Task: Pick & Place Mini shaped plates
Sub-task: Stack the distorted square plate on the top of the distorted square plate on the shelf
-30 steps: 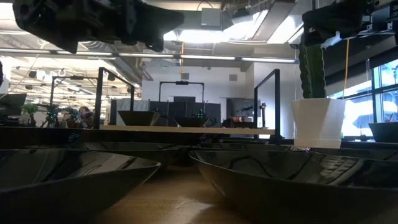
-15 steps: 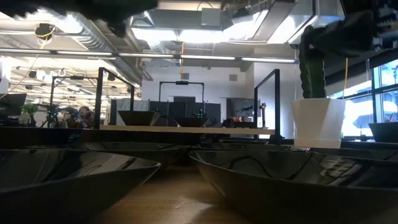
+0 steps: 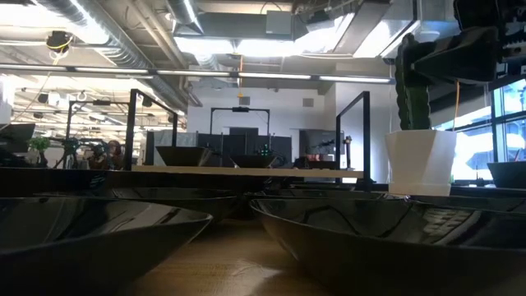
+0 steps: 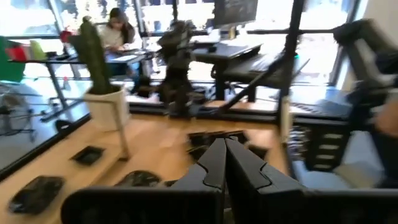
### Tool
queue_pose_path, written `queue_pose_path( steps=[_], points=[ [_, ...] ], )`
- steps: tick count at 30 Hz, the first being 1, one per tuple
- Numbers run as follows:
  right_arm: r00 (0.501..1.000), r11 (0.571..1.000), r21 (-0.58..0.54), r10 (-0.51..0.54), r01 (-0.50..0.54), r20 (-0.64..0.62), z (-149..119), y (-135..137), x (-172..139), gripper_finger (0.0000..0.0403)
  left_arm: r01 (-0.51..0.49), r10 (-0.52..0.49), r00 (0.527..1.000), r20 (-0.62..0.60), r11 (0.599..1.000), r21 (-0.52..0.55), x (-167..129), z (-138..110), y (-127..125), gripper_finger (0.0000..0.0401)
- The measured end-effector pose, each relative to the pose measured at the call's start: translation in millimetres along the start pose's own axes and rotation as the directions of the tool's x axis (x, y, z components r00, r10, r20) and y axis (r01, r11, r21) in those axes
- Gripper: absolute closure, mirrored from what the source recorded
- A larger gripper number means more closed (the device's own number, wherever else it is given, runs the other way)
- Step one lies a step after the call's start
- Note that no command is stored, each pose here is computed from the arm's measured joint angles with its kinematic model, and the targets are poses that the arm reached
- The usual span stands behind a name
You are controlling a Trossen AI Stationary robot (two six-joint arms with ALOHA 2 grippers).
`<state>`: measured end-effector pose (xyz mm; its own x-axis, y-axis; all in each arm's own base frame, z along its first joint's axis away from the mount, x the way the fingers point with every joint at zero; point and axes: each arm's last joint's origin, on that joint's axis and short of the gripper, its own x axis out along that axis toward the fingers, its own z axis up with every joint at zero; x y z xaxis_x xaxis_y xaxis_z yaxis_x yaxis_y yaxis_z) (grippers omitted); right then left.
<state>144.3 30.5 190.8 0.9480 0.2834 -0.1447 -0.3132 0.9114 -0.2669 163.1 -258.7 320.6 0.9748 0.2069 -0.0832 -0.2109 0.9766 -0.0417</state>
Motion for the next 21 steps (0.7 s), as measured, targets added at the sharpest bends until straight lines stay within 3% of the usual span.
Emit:
queue_pose_path(
  steps=[6,10,12,16,21],
  points=[
    [1.0,1.0,0.021,0.021,-0.021,0.006,0,1,0,0.0377,-0.037,0.032,0.998,0.052,0.994,0.103,-2,46,-65,0.0398],
    [1.0,1.0,0.021,0.023,-0.023,0.013,1,0,0,0.0377,-0.168,0.156,0.984,0.085,0.973,0.16,9,87,-87,0.0398],
    [1.0,1.0,0.021,0.022,-0.022,0.013,1,0,0,0.0377,-0.275,0.263,0.96,0.091,0.949,0.153,19,105,-86,0.0398],
    [1.0,1.0,0.018,0.022,-0.022,0.012,1,0,0,0.0377,-0.348,0.339,0.936,0.092,0.929,0.126,41,134,-70,0.0399],
    [0.999,1.0,0.012,0.015,-0.015,0.029,3,0,0,0.0377,-0.413,0.403,0.911,0.093,0.9,0.143,62,143,-54,0.0398]
  ],
)
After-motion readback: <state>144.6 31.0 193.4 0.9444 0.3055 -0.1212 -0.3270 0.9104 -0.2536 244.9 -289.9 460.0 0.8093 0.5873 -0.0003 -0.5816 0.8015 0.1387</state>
